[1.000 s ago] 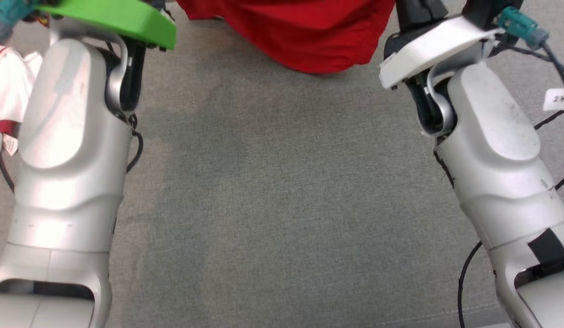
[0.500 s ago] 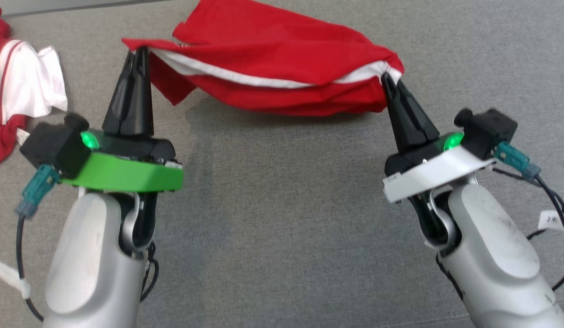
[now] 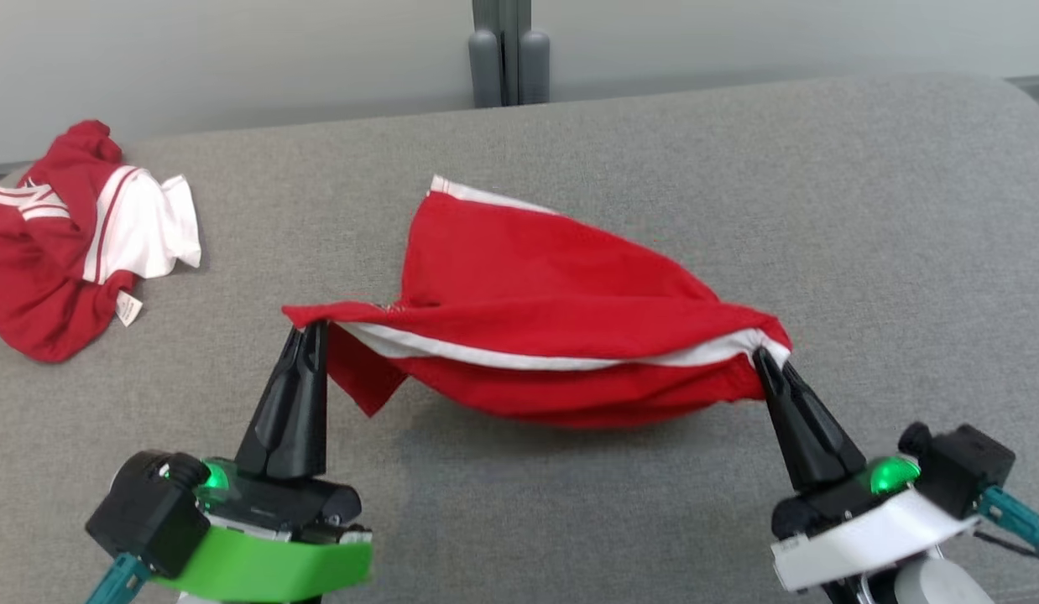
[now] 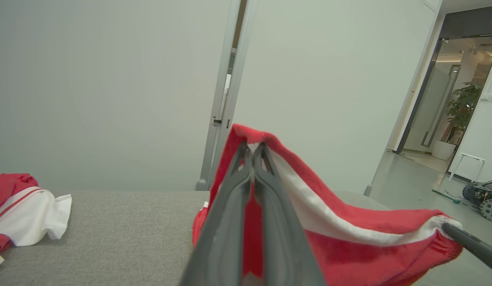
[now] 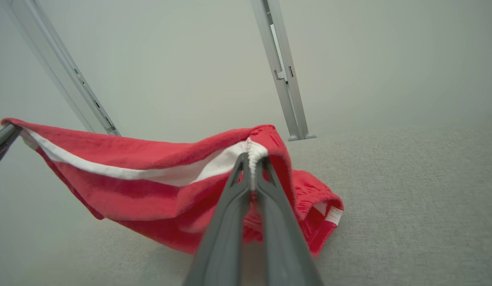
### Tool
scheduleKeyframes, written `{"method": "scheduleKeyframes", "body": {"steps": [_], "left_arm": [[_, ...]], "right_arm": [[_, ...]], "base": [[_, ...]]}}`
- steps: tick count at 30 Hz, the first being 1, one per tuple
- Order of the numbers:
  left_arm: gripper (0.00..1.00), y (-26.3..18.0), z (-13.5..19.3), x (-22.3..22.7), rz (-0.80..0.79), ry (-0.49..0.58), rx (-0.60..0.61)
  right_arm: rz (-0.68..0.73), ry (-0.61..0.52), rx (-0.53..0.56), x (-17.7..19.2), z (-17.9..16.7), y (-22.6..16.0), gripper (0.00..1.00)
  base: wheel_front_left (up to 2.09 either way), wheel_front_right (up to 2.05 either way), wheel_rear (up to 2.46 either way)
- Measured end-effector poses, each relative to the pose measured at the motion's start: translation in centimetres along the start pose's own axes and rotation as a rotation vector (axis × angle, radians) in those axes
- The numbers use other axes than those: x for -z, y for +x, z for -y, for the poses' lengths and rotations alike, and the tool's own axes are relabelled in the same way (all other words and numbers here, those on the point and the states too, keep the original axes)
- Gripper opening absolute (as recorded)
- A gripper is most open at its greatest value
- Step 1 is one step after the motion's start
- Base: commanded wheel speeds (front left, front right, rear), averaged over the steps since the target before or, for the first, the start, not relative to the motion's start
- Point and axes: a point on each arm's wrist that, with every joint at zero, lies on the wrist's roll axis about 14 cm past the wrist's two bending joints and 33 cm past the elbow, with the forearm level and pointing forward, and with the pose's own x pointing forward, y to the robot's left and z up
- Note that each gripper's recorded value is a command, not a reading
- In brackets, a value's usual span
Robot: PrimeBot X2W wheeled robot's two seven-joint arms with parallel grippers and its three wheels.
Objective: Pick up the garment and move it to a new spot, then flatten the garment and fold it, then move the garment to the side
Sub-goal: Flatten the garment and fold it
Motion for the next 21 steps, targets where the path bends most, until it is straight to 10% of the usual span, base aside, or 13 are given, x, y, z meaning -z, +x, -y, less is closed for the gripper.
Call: {"method": "scheduleKeyframes", "body": {"steps": [11,21], "left_arm": [[0.0,-2.0,-1.6,4.0,-0.206,-0.024,-0.053],[0.0,5.7,-4.3,11.5,-0.39,0.054,0.008]], "right_arm": [[-0.148,0.034,0.08,3.5,1.0,-3.4,0.0],[-0.199,0.07,0.175,6.8,3.8,1.2,0.0]], "base": [[0.0,0.0,0.0],[0.0,0.0,0.0]]}}
